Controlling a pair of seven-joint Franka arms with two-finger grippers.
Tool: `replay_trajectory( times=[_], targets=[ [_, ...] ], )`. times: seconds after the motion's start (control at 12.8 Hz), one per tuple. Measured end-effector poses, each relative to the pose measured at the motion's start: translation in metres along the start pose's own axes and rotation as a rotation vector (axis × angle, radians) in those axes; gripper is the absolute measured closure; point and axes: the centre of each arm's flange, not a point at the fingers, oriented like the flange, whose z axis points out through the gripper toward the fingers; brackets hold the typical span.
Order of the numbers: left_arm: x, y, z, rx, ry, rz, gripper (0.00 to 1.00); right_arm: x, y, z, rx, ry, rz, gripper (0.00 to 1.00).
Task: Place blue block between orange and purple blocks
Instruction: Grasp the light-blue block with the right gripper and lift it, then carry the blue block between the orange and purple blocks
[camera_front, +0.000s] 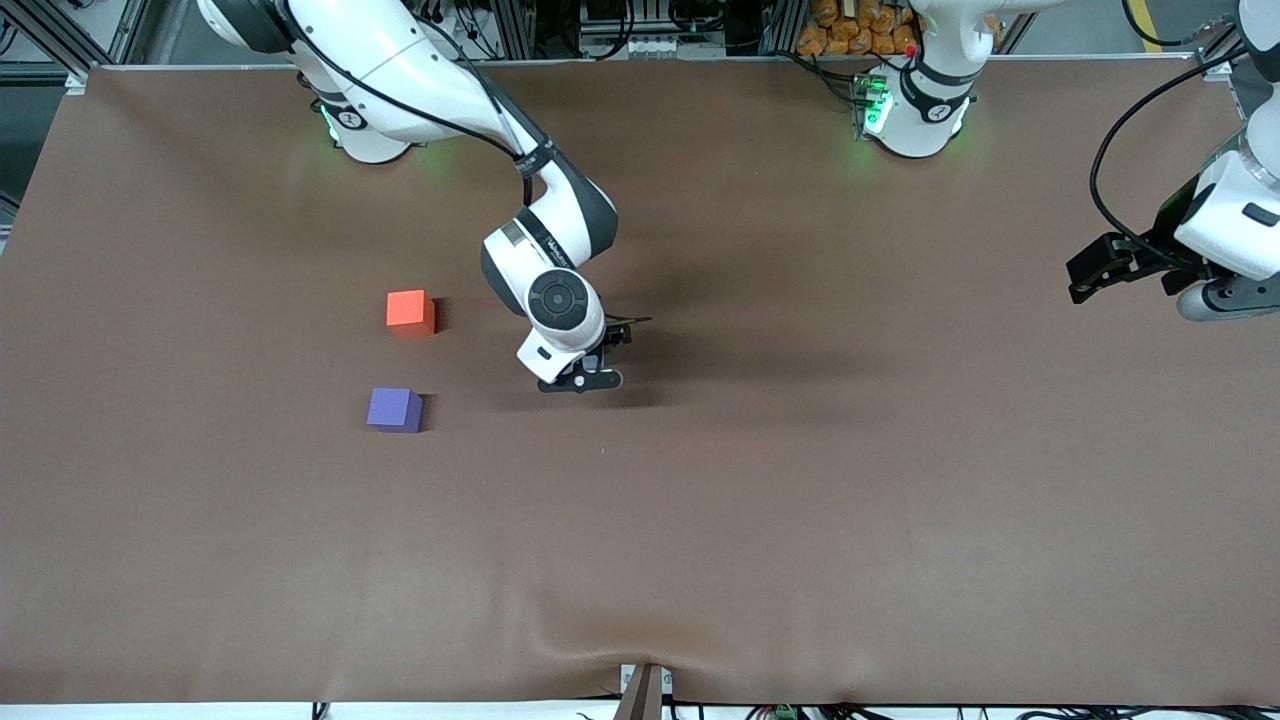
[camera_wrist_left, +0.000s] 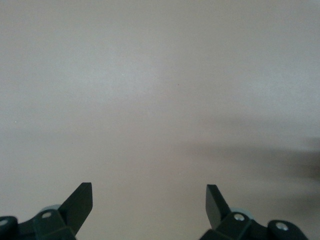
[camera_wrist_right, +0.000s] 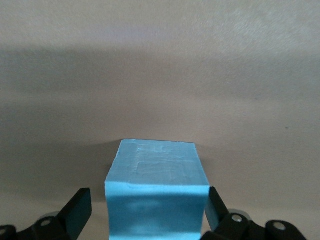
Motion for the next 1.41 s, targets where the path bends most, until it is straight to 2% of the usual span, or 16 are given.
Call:
replay_trajectory(
  times=[0.31, 0.39, 0.55, 0.62, 0.94, 1.25, 1.41],
  targets=[
    [0.000, 0.001, 0.003, 0.000, -0.005, 0.002, 0.00, -0.005, -0.006, 0.005, 0.000, 0.005, -0.004, 0.00],
    [0.000, 0.002, 0.003, -0.002, -0.005, 0.002, 0.00, -0.005, -0.006, 0.005, 0.000, 0.006, -0.003, 0.10],
    [-0.001, 0.003, 0.004, -0.018, -0.008, 0.001, 0.00, -0.003, -0.004, 0.004, 0.001, 0.011, 0.002, 0.35],
    [-0.001, 0.004, 0.004, -0.022, -0.008, 0.001, 0.00, 0.000, -0.001, 0.002, 0.001, 0.015, 0.006, 0.38],
    [-0.001, 0.003, 0.005, -0.023, -0.010, 0.000, 0.00, 0.021, 0.029, -0.036, 0.018, 0.039, 0.061, 0.38],
    [-0.001, 0.003, 0.006, -0.023, -0.013, 0.000, 0.00, 0.050, 0.119, -0.113, 0.041, 0.040, 0.120, 0.38],
    [-0.001, 0.003, 0.007, -0.023, -0.014, 0.000, 0.00, 0.065, 0.175, -0.123, 0.048, 0.024, 0.118, 0.38]
  ],
)
